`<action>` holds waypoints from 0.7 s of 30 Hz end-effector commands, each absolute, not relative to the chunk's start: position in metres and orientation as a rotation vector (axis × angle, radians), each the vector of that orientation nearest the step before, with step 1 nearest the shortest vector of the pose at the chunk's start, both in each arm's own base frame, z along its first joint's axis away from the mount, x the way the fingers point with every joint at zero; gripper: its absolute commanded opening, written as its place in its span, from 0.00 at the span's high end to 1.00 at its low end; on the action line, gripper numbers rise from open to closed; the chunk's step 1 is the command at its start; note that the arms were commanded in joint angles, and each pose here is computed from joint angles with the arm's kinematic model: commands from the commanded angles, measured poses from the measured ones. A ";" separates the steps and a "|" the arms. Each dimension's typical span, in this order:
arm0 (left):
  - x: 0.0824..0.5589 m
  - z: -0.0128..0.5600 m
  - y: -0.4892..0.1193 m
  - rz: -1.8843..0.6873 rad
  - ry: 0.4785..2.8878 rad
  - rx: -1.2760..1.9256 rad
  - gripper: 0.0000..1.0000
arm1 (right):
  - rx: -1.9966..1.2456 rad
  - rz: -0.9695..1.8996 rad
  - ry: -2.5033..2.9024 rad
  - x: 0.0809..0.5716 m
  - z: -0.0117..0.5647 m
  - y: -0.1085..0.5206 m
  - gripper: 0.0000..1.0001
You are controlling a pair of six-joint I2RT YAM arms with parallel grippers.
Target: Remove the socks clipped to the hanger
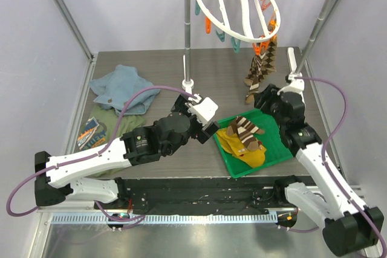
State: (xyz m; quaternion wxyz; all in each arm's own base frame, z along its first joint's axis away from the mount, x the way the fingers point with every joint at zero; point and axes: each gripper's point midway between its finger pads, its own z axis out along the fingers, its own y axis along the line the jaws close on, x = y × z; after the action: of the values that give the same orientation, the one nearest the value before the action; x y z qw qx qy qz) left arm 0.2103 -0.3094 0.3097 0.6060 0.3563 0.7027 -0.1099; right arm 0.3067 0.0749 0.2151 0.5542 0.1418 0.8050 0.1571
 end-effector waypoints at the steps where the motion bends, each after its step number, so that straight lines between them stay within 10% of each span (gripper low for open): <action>1: 0.209 0.329 -0.310 -0.296 1.579 0.771 0.00 | 0.298 0.209 1.729 0.362 0.267 0.060 0.42; 18: 0.196 0.326 -0.322 -0.343 1.576 0.823 0.00 | 0.318 0.218 1.682 0.468 0.231 0.055 0.44; 21: 0.193 0.325 -0.323 -0.364 1.570 0.833 0.00 | 0.277 0.272 1.731 0.476 0.219 0.068 0.65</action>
State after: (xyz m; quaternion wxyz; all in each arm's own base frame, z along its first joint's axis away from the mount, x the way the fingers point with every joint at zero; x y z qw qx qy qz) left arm 0.1984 -0.3180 0.3066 0.5998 0.3730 0.6967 -0.1254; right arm 0.4580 0.0480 0.2051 0.6154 0.1442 0.7715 0.0727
